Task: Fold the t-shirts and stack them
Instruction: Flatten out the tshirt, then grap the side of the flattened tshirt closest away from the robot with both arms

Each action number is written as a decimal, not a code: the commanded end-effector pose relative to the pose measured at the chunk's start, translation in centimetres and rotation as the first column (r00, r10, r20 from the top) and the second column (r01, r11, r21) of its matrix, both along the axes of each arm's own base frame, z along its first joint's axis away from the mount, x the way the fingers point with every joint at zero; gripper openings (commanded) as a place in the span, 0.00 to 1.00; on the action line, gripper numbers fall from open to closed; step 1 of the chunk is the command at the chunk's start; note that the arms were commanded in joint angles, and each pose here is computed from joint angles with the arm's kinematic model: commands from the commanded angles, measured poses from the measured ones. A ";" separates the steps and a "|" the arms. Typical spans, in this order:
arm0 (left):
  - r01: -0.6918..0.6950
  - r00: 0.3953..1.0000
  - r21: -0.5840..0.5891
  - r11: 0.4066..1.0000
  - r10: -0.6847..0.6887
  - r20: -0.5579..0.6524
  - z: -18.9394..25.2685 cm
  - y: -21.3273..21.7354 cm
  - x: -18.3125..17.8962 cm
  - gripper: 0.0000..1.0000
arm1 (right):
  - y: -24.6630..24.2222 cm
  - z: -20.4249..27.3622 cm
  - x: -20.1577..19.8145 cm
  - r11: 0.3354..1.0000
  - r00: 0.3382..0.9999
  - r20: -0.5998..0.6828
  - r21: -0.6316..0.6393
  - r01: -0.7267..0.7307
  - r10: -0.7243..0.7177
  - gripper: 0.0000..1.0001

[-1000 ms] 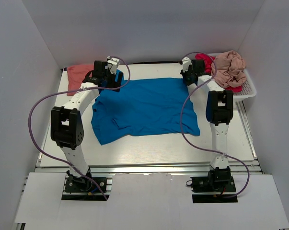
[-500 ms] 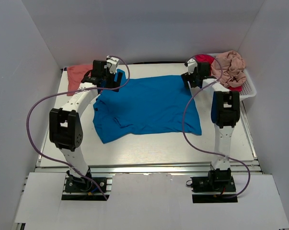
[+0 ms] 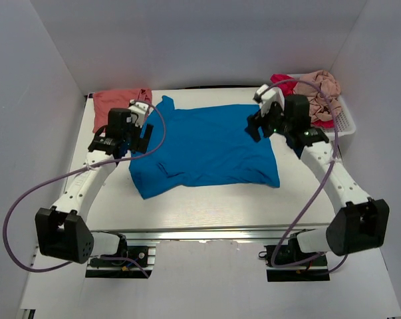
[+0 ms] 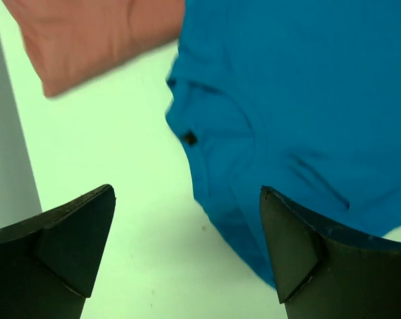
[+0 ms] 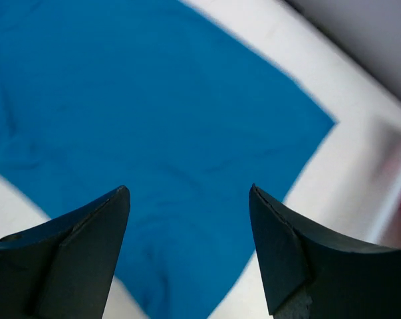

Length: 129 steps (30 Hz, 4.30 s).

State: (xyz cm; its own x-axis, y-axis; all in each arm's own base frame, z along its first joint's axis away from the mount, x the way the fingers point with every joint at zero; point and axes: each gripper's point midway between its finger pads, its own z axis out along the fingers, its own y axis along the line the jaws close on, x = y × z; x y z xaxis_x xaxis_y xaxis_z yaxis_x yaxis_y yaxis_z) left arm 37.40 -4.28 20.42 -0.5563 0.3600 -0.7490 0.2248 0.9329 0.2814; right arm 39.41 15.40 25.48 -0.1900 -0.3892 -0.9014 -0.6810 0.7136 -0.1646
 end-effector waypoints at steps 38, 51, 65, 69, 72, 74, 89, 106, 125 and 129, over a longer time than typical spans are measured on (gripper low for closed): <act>0.033 0.959 -0.012 0.999 -0.035 -0.283 -16.2 1.5 -2.6 0.93 | -10.9 -20.1 -12.7 0.906 0.913 -0.357 -0.422 0.033 -0.199 0.73; -0.009 0.995 -0.115 0.993 -0.003 -0.101 -12.4 0.9 -0.4 0.93 | -11.2 -23.3 -13.9 0.912 0.898 -0.400 -0.411 0.004 -0.184 0.67; 0.037 0.988 -0.164 0.986 -0.061 -0.145 -13.7 -0.5 -0.6 0.93 | -10.9 -24.3 -14.1 0.917 0.879 -0.444 -0.398 -0.021 -0.173 0.53; 0.048 0.986 -0.180 0.982 -0.075 -0.146 -13.5 -0.8 -0.5 0.93 | -10.8 -24.5 -14.2 0.918 0.872 -0.456 -0.395 -0.019 -0.178 0.52; 0.062 0.984 -0.196 0.979 -0.094 -0.154 -13.8 -1.2 -0.4 0.92 | -10.8 -24.3 -13.9 0.919 0.870 -0.458 -0.393 -0.014 -0.182 0.51; 0.074 0.978 -0.209 0.975 -0.111 -0.175 -14.6 -1.6 -0.4 0.91 | -10.7 -24.3 -13.9 0.920 0.868 -0.461 -0.392 -0.015 -0.183 0.50; 0.085 0.967 -0.235 0.968 -0.137 -0.215 -16.2 -1.9 -0.6 0.25 | -11.1 -24.9 -13.7 0.913 0.852 -0.480 -0.408 -0.003 -0.212 0.41; 0.080 0.990 -0.132 0.988 -0.094 -0.105 -10.4 0.3 -0.6 0.09 | -11.2 -24.7 -13.6 0.912 0.867 -0.452 -0.410 0.006 -0.209 0.00; 0.074 0.993 -0.126 0.989 -0.085 -0.085 -9.4 0.4 0.2 0.08 | -9.3 -17.9 -7.7 0.946 0.943 -0.286 -0.314 0.075 -0.169 0.00; 0.068 0.994 -0.113 0.991 -0.078 -0.079 -9.3 0.7 0.3 0.07 | -9.2 -19.6 -7.2 0.944 0.928 -0.333 -0.327 0.051 -0.166 0.00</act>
State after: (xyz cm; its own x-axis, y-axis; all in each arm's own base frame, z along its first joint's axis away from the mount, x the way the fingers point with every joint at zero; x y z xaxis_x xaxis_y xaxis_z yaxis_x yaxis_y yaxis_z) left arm 36.49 -4.09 8.47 -0.6446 0.3170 -0.6958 0.3322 0.9357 0.1185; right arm 30.82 5.77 5.26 -0.5440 -0.6020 -0.5845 -0.6550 0.7400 -0.1527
